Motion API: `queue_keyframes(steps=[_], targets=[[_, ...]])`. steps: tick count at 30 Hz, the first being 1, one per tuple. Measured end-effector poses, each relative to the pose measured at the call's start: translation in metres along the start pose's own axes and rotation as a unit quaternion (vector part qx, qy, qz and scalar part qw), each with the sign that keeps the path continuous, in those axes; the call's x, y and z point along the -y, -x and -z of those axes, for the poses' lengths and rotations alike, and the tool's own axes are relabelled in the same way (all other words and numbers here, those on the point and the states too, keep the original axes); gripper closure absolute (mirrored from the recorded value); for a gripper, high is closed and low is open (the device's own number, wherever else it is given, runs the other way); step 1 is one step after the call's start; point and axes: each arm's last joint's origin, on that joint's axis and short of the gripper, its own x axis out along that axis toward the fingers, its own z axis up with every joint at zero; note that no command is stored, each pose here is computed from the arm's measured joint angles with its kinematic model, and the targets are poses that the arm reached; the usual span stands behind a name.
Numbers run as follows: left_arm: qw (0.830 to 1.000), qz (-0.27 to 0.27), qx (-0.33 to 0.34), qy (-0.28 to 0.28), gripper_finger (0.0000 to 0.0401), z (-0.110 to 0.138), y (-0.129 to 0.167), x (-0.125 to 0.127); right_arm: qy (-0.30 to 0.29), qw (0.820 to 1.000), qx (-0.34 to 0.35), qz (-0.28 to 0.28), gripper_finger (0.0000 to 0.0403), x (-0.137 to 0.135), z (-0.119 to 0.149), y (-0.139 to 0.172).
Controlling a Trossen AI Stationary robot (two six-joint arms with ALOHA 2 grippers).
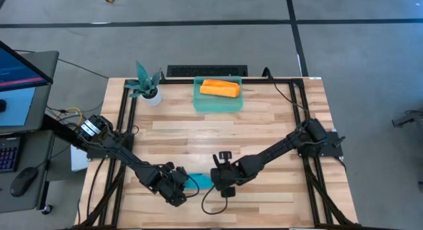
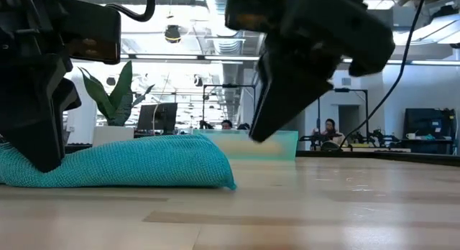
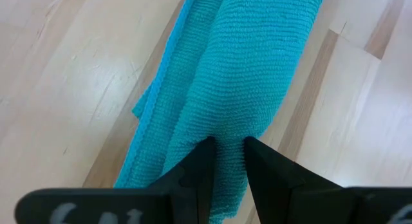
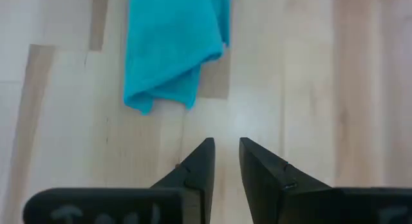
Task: Roll microfiber towels into tight, uniform cylinder then place into a basket
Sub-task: Put the blue microfiber cloth into the blue bin
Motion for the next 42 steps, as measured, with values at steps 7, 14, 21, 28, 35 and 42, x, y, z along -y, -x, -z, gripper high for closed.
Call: queue_keyframes(steps=[7,14,21,28,35,42], targets=[[1.0,-0.001,0.001,-0.001,0.0319,0.0,0.0,0.0,0.009,0.995,-0.001,0.1,0.0308,-0.001,0.025,0.048],[1.0,-0.001,0.002,-0.001,0.0319,0.0,0.0,0.0,-0.101,0.986,0.052,0.12,0.0308,0.015,0.083,0.08],[1.0,-0.002,0.005,-0.001,0.0319,0.0,0.0,0.0,-0.266,0.948,0.165,0.055,0.0308,0.032,0.116,0.071],[1.0,-0.004,0.009,-0.021,0.0307,0.0,0.0,0.0,-0.278,0.935,0.219,-0.008,0.0293,0.035,0.106,0.048],[1.0,-0.003,0.01,-0.029,0.0265,0.0,0.0,0.0,-0.244,0.931,0.266,-0.058,0.0221,0.034,0.074,0.018],[0.999,0.0,0.018,-0.027,0.0243,-0.001,0.0,0.001,-0.189,0.934,0.275,-0.125,0.0151,0.029,0.028,-0.012]])
